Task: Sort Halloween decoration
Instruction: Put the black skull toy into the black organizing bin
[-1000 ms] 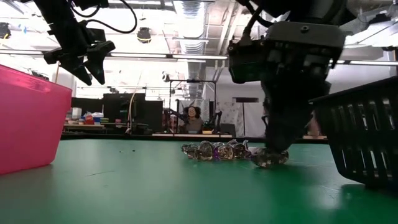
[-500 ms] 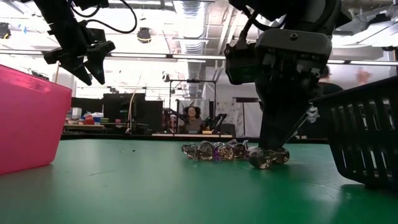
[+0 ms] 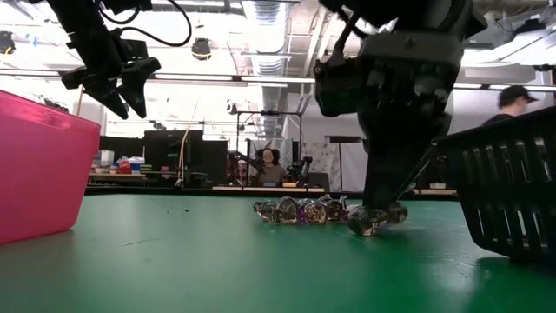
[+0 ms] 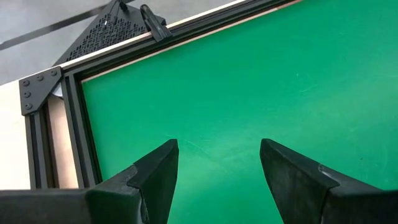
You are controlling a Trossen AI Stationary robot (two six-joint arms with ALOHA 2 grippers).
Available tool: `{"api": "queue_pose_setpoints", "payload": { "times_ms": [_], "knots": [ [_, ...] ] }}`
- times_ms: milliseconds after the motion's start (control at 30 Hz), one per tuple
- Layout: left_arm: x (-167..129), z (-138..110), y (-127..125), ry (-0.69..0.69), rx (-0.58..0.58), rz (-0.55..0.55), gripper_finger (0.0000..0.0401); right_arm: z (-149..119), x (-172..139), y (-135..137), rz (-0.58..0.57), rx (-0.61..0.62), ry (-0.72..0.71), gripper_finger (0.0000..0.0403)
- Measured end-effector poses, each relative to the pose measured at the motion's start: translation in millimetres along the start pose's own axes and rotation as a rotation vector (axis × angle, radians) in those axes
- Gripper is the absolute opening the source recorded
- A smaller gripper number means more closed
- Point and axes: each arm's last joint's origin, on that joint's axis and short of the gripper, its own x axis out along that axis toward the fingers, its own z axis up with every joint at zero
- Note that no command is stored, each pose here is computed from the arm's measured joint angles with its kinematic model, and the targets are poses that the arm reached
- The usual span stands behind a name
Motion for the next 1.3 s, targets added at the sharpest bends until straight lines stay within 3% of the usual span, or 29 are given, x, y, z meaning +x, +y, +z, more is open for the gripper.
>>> {"api": "queue_pose_setpoints", "payload": {
  "times_ms": [300,567,700,1033,1300],
  "knots": [
    [0,0,0,0.001,0.001,-0.002,0.0219,2,-45,16,0.119,0.011,-0.074,0.0118],
    [0,0,0,0.002,-0.002,-0.002,0.0219,-37,-77,57,0.260,0.008,-0.038,0.0110],
    [0,0,0,0.002,-0.002,-0.002,0.0219,-53,-77,69,0.253,-0.012,-0.032,0.0106],
    [0,0,0,0.001,-0.012,-0.002,0.0219,-16,-72,35,0.136,-0.052,-0.113,0.0112],
    [0,0,0,0.002,0.003,-0.002,0.0219,6,-62,20,0.137,-0.197,-0.158,0.0181]
  ]
}}
